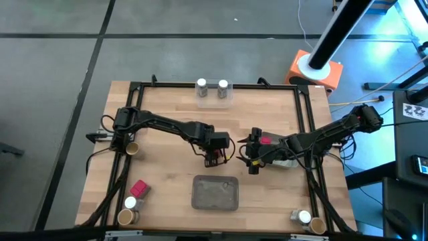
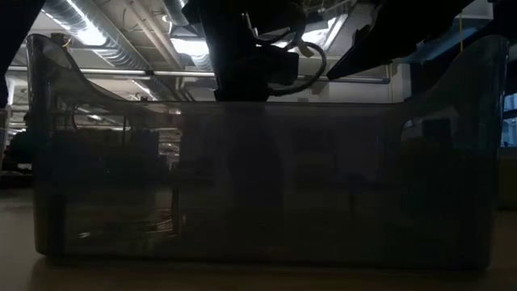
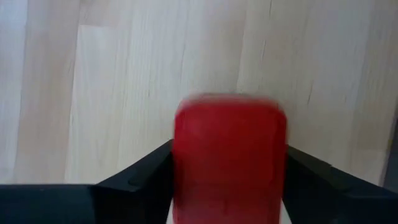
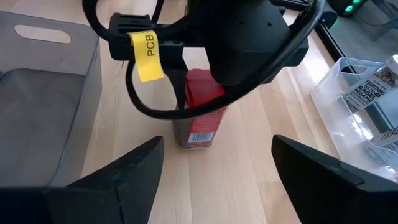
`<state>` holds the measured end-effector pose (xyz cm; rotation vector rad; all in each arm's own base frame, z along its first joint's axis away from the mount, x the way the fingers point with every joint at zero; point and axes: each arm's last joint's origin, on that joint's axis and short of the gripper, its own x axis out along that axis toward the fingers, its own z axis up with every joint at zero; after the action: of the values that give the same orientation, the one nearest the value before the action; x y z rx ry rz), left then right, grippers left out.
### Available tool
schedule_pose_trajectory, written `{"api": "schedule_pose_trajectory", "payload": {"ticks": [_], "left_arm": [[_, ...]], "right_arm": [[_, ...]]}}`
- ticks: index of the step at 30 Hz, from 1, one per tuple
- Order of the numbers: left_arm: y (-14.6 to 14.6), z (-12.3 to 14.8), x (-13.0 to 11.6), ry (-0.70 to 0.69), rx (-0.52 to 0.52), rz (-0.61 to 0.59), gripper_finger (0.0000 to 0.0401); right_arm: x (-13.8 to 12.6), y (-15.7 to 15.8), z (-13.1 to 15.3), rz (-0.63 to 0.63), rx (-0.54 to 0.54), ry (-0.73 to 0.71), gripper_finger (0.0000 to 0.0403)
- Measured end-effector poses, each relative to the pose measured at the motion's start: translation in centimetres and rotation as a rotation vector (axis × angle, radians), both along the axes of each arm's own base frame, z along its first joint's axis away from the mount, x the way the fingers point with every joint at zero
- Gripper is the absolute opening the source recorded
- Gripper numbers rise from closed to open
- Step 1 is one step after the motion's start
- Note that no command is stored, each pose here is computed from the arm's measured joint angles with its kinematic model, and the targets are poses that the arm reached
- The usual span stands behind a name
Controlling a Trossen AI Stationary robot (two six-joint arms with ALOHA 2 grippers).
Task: Sort spices by type
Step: Put the red seasoning can into the gray bin
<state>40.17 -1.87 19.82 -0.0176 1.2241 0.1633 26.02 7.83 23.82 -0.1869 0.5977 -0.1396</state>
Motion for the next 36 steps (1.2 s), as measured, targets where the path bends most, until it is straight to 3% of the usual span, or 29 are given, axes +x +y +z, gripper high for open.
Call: {"api": "schedule_pose_trajectory", "payload": {"ticks": [9, 18, 24, 36], "left_arm": [[0.0, 0.4, -0.4, 0.025, -0.002, 0.009, 0.0314], [-1.7, 5.9, -3.5, -0.022, 0.027, -0.044, 0.0317], [-2.8, 5.3, -6.4, -0.027, 0.046, -0.126, 0.0316], [-2.1, 1.7, -12.0, -0.608, 0.074, -0.2, 0.0315]], "right_arm": [[0.0, 0.0, 0.0, 0.0, 0.0, 0.0, 0.0298], [0.0, 0.0, 0.0, 0.009, 0.006, 0.002, 0.0298], [0.4, 0.2, 0.4, 0.022, 0.026, -0.052, 0.0298], [3.6, -1.2, -2.1, 0.034, 0.086, -0.063, 0.0298]]}}
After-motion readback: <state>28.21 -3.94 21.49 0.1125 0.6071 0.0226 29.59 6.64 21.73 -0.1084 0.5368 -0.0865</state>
